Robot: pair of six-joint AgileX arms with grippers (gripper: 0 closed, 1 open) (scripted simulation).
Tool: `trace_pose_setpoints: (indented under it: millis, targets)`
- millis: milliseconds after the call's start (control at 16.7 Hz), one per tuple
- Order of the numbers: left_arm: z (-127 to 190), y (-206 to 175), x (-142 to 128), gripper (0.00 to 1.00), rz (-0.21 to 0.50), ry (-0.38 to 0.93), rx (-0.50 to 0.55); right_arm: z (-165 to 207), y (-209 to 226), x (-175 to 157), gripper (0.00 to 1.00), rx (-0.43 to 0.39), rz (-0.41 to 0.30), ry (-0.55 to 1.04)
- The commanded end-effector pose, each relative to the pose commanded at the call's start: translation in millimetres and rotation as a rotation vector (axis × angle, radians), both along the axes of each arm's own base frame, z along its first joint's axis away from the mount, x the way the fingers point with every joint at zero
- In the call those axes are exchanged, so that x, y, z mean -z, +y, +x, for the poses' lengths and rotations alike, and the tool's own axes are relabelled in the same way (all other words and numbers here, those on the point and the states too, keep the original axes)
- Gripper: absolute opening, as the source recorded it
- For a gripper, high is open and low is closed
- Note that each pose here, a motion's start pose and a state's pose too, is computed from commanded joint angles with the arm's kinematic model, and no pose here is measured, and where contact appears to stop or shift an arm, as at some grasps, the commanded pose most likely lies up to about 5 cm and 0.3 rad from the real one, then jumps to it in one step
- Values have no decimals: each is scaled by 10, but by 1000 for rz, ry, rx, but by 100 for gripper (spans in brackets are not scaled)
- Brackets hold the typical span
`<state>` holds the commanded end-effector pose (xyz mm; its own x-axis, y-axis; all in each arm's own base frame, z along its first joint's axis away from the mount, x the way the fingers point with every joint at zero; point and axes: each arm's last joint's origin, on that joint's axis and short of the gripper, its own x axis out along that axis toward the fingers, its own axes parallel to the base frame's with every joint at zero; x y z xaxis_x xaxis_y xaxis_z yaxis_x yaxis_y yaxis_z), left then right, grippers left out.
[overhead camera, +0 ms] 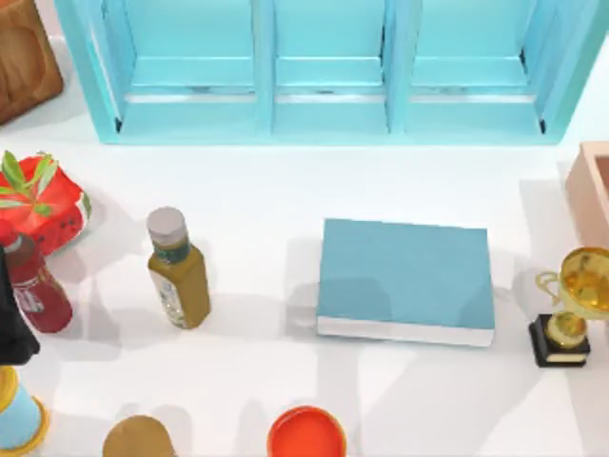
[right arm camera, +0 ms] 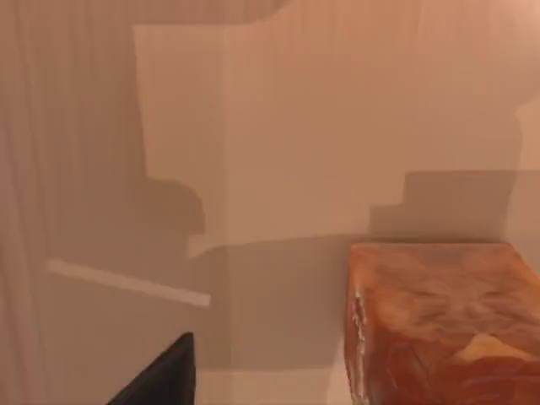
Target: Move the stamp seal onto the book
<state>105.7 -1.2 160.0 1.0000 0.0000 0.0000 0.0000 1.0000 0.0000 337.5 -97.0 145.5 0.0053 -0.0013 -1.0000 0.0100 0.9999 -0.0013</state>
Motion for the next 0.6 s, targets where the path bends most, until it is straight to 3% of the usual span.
trace_pose_setpoints:
  millis: [360,600]
  targets:
    - [0,0,0,100,0,0,0,-6,1,134,100,0,0,1]
    - [0,0,0,100,0,0,0,-6,1,134,70,0,0,1]
